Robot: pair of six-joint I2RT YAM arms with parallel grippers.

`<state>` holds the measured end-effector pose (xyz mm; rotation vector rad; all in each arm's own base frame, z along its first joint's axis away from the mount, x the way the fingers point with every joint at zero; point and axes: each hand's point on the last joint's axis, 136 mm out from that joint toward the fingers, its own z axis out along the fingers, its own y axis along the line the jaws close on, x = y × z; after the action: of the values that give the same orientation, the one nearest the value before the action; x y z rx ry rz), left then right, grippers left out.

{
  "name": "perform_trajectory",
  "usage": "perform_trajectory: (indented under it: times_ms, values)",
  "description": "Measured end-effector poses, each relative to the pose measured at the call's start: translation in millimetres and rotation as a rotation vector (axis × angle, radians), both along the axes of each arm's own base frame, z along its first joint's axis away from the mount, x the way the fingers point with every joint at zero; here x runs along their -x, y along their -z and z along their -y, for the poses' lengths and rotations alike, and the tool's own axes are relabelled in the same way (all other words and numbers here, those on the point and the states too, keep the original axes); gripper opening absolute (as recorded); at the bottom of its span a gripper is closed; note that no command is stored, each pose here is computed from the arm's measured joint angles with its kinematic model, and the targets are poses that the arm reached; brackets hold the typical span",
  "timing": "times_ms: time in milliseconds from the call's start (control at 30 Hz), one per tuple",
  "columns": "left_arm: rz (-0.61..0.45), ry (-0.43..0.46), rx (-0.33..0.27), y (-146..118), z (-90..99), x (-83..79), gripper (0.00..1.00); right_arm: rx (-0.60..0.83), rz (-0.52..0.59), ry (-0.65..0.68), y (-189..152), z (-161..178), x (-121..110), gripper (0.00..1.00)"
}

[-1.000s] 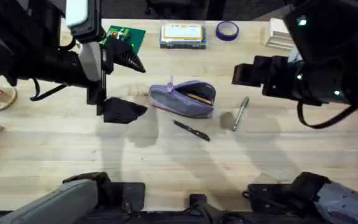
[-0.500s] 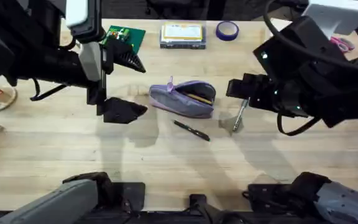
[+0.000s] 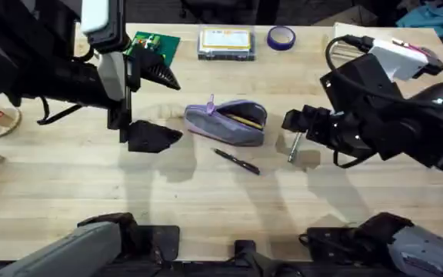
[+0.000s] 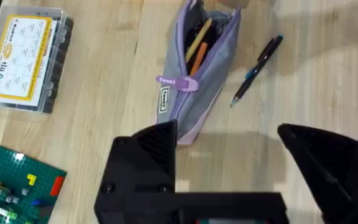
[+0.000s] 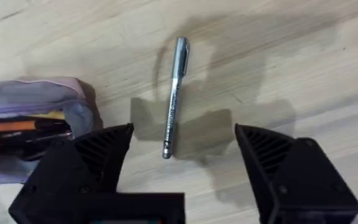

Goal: Unzip the bag, pick up the pens from the table one at a time and place them inside, then zip the bag closed.

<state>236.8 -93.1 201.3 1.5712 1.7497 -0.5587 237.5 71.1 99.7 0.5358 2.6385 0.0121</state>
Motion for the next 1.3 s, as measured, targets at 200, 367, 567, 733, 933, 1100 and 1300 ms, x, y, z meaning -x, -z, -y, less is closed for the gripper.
perform_trajectory:
  times_ms: [200, 367, 567, 733, 933, 1100, 1300]
  values:
    - [0.0, 0.0, 0.0, 0, 0.0, -0.1, 0.993, 0.007, 0.003, -0.049, 0, -3, -2, 0.998]
    - [0.0, 0.0, 0.0, 0, 0.1, 0.0, 0.993, 0.02, -0.006, -0.069, 5, -5, -6, 0.998]
    - [0.0, 0.0, 0.0, 0, 0.0, 0.0, 0.993, 0.038, -0.04, -0.074, 20, -8, -13, 0.998]
    - [0.0, 0.0, 0.0, 0, 0.0, -0.1, 0.993, 0.046, -0.059, -0.075, 30, -10, -17, 0.998]
    - [0.0, 0.0, 0.0, 0, 0.0, 0.0, 0.993, 0.066, -0.107, -0.076, 47, -12, -19, 0.998]
    - [0.0, 0.0, 0.0, 0, 0.0, 0.0, 0.993, 0.08, -0.136, -0.076, 58, -12, -19, 0.998]
    - [0.0, 0.0, 0.0, 0, 0.0, 0.0, 0.992, 0.055, -0.139, -0.075, 61, -17, -20, 0.842]
